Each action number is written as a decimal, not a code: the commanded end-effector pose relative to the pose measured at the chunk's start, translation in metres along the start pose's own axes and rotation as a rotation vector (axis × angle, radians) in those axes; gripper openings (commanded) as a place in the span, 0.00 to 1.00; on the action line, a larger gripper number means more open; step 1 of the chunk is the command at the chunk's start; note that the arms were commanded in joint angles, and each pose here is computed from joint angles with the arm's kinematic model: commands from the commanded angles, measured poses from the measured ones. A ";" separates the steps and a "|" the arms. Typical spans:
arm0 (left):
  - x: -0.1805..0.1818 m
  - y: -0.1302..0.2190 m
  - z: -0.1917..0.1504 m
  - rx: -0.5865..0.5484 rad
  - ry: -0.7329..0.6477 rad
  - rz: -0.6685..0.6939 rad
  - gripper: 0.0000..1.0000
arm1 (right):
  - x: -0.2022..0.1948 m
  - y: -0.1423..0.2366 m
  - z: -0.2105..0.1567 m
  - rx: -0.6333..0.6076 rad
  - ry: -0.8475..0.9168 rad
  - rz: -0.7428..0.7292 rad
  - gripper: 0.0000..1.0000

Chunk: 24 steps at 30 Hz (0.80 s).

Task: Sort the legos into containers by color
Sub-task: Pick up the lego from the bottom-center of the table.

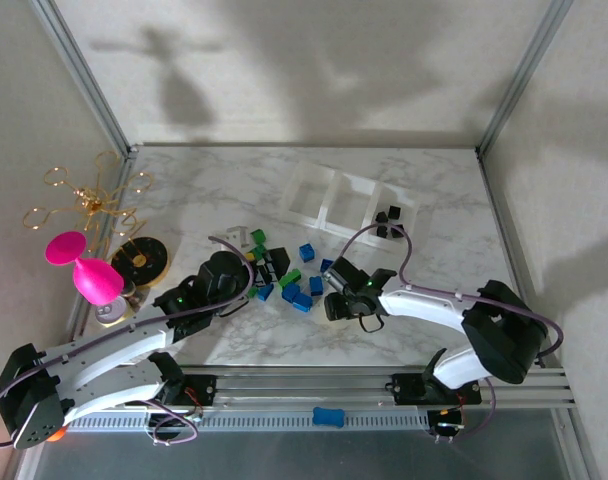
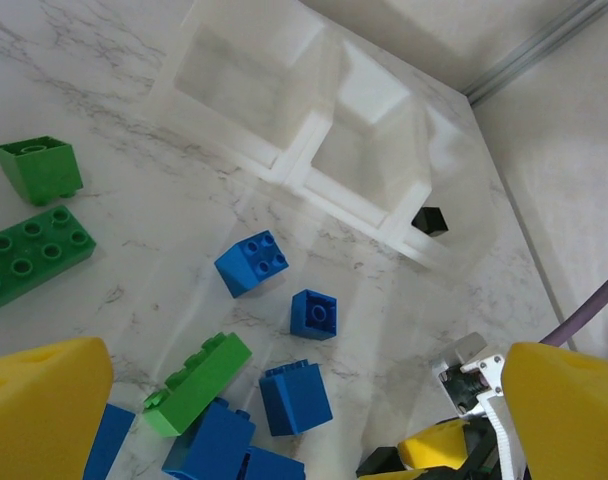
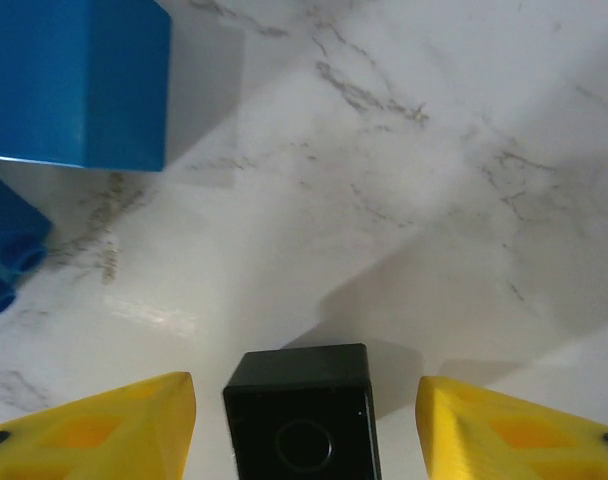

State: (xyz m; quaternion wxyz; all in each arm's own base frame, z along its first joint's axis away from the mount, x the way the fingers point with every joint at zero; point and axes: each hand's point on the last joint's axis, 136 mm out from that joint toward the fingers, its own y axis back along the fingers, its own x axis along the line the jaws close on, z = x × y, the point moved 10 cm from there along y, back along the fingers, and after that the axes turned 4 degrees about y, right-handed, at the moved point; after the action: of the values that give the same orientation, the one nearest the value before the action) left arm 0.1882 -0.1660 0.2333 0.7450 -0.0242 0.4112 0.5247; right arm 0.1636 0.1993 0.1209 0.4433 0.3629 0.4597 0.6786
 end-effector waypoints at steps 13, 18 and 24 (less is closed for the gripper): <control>0.004 -0.001 -0.001 -0.014 0.002 0.022 1.00 | 0.001 -0.005 0.000 -0.008 -0.015 -0.058 0.43; 0.002 0.000 0.001 -0.017 -0.001 0.013 1.00 | 0.002 0.001 0.005 -0.034 -0.028 -0.046 0.38; -0.002 0.001 0.004 -0.024 -0.002 0.000 1.00 | -0.002 0.020 0.019 -0.093 -0.074 -0.022 0.35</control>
State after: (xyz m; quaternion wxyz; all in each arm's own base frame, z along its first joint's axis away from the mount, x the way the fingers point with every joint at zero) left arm 0.1887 -0.1658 0.2330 0.7438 -0.0246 0.4099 0.5274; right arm 0.1675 0.1995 0.1237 0.4642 0.3609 0.4498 0.6723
